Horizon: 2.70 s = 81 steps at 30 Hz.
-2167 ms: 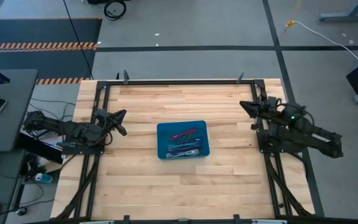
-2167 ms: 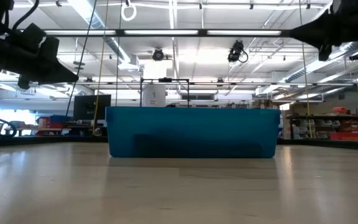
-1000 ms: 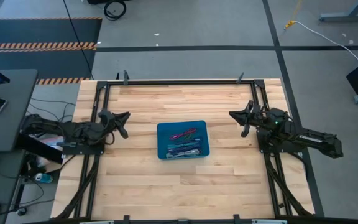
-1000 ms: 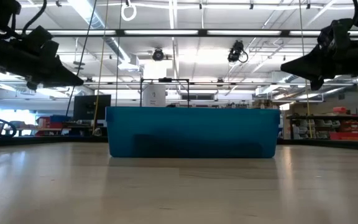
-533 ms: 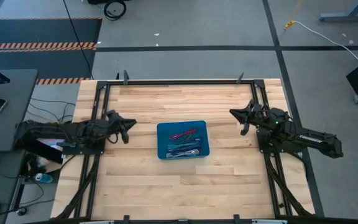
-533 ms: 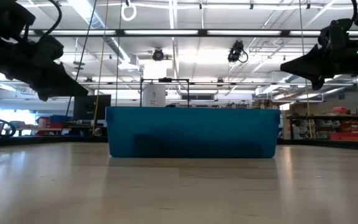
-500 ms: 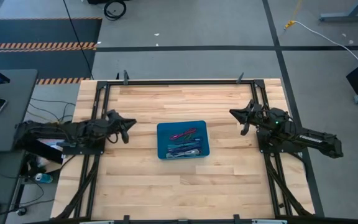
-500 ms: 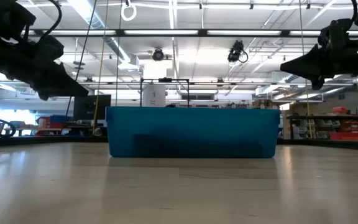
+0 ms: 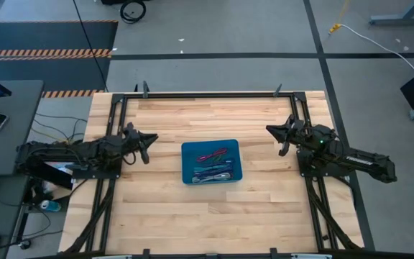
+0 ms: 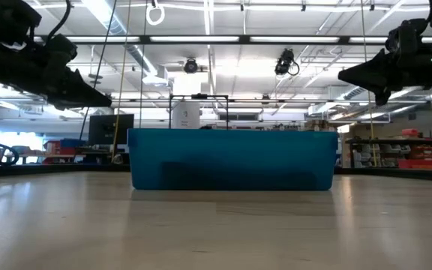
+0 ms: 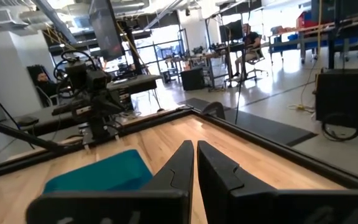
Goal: Pick and place USB-C Cables
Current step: Return to Home Position
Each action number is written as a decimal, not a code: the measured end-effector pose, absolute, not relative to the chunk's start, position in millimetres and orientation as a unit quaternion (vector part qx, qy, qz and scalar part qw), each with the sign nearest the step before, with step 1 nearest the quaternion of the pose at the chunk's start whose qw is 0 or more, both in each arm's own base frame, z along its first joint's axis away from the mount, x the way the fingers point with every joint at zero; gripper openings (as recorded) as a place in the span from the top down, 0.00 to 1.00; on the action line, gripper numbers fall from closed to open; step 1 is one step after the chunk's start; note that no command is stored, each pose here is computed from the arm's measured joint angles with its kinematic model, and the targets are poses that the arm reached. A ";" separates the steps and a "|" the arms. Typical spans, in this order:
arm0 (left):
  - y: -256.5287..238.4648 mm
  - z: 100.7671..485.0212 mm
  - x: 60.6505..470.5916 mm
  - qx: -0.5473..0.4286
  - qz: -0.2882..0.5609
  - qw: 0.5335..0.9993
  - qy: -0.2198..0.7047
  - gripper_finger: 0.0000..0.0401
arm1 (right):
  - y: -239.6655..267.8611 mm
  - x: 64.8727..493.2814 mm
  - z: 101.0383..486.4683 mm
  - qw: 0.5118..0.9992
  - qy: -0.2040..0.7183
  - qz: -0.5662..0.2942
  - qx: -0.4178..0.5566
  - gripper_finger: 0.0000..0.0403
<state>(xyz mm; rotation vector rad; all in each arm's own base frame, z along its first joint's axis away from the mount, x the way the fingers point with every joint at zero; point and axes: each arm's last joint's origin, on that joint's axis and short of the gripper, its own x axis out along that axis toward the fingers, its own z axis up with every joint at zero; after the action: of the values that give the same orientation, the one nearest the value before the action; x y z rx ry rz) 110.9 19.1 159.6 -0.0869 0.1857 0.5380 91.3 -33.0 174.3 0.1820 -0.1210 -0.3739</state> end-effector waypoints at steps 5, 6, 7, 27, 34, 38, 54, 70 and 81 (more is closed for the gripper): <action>19.2 160.2 111.0 -0.067 0.268 0.957 0.083 0.87 | -32.9 91.4 174.4 0.977 -0.061 -0.184 0.093 0.93; 19.2 160.4 111.0 -0.059 0.267 0.958 0.084 0.87 | -32.9 91.4 174.4 0.977 -0.060 -0.184 0.089 0.93; 19.2 160.8 111.1 -0.050 0.266 0.959 0.085 0.87 | -32.7 91.5 174.3 0.978 -0.058 -0.181 0.083 0.93; 18.0 169.6 112.7 0.060 0.252 0.963 0.075 0.87 | -28.3 93.5 168.5 0.994 -0.012 -0.103 0.018 0.93; 9.8 178.8 114.2 0.104 0.217 0.970 0.039 0.87 | -28.2 93.4 170.8 0.994 -0.024 -0.103 0.015 0.93; 5.2 172.4 113.2 0.091 0.195 0.974 0.065 0.87 | -28.1 93.3 172.9 0.994 -0.032 -0.102 -0.006 0.93; 1.7 177.7 97.7 0.111 0.174 0.978 0.026 0.87 | -28.0 93.5 169.0 0.994 -0.008 -0.099 -0.046 0.93; 2.2 175.5 91.8 0.113 0.170 0.978 0.033 0.87 | -29.0 93.3 168.4 0.992 -0.003 -0.115 -0.060 0.93; 2.0 175.0 92.0 0.114 0.166 0.979 0.034 0.87 | -29.6 93.2 168.1 0.991 -0.003 -0.126 -0.042 0.93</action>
<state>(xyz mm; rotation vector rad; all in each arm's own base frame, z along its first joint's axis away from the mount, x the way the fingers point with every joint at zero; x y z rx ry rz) 92.0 2.0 175.0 0.2291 0.0694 0.3350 93.2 -29.6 168.1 -0.0848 -0.0060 -0.2519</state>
